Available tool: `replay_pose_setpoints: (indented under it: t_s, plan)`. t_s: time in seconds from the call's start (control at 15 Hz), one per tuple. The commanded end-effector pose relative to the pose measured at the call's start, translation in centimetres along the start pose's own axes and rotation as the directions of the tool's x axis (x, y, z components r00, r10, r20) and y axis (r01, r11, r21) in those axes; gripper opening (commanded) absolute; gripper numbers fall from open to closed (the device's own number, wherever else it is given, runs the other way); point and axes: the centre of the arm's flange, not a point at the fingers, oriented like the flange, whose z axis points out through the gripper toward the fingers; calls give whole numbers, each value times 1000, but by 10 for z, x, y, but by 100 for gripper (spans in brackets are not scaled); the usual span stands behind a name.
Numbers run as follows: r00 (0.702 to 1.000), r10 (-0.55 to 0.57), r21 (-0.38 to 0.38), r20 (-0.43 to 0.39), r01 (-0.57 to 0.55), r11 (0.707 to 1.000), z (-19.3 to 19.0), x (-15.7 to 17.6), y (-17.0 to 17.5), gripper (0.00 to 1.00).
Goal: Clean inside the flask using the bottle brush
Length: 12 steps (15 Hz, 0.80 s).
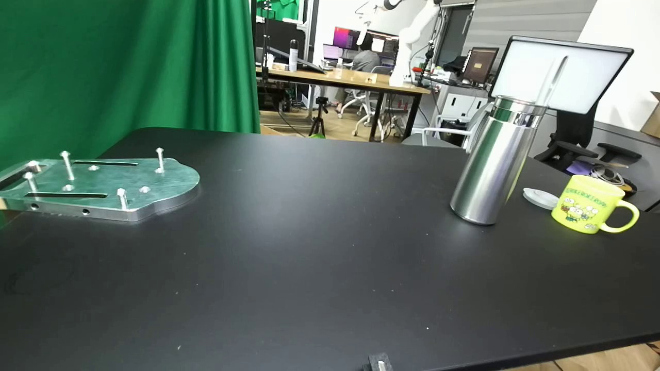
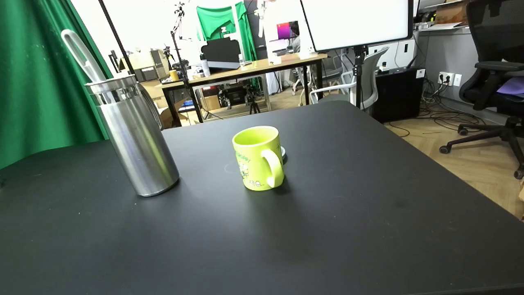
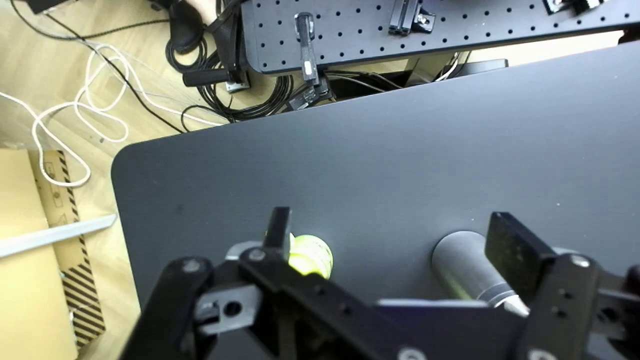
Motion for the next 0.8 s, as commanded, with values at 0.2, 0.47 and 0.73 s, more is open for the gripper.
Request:
replay_pose_setpoints:
  t_s: [0.2, 0.47, 0.73]
  plan:
    - [947, 317, 31, 52, -319, 947, 4, 53, -31, 100]
    - [884, 464, 126, 51, -467, 875, 2, 68, -45, 100]
    - [800, 600, 223, 29, -590, 776, -2, 70, -58, 100]
